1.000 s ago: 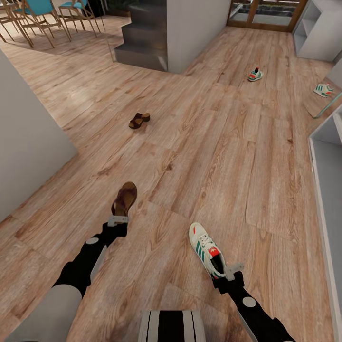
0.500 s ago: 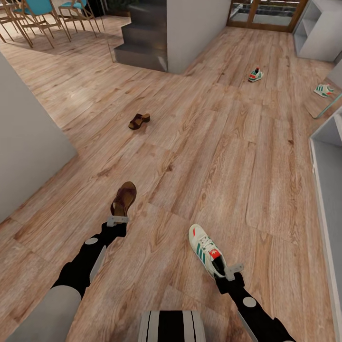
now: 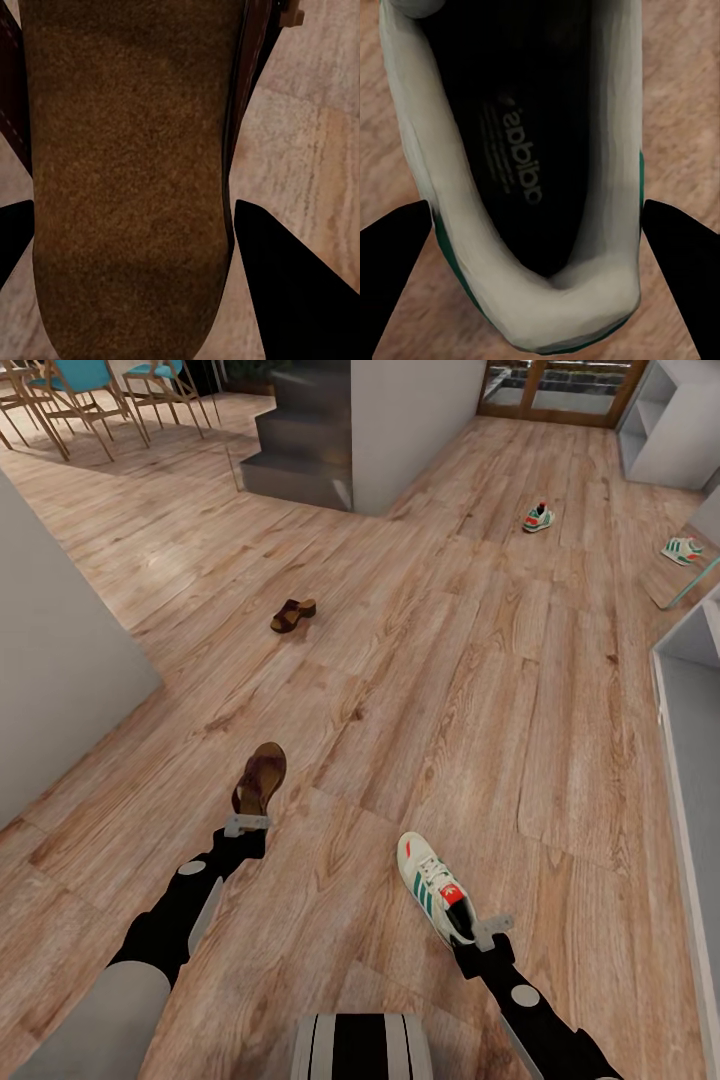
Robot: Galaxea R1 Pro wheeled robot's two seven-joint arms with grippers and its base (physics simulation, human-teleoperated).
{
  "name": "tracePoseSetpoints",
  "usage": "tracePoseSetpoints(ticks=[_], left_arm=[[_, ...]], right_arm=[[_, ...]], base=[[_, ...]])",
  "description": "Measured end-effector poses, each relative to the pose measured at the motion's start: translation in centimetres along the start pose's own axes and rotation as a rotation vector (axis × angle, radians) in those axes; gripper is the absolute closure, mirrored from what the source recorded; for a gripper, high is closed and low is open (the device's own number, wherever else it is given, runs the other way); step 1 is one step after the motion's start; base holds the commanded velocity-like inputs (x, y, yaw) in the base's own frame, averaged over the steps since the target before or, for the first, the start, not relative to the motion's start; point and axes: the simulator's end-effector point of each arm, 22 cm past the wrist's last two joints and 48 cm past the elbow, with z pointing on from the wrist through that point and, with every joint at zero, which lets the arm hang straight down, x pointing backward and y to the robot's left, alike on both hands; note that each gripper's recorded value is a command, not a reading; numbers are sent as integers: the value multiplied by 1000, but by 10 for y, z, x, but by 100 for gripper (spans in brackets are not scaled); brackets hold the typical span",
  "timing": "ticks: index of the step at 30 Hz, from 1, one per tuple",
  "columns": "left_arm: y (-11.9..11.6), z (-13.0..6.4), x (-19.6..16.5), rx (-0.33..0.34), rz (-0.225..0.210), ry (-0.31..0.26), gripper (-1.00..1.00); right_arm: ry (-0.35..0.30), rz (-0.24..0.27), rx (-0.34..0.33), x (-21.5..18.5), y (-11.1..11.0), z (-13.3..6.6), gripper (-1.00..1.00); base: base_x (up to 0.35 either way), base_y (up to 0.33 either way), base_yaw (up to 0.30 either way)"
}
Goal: Pick up the two gym shoes and the two sandals from the corridor floor and place them onto the hallstand (shoe rack) in the corridor, making sure they are on the rack and not on the floor. Arrange them so the two gym shoes are next to each other and the two sandals are next to each other.
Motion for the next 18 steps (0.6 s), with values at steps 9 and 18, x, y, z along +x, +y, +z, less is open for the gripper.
tracePoseSetpoints(ticks=[9, 18], left_arm=[[3, -11, -20, -4, 10, -31, 100], [8, -31, 12, -20, 14, 2, 100]], right_arm=[[-37, -3, 7, -20, -3, -7, 100], [-76, -3, 20, -41, -8, -14, 100]], base=[[0, 0, 0], [0, 0, 0]])
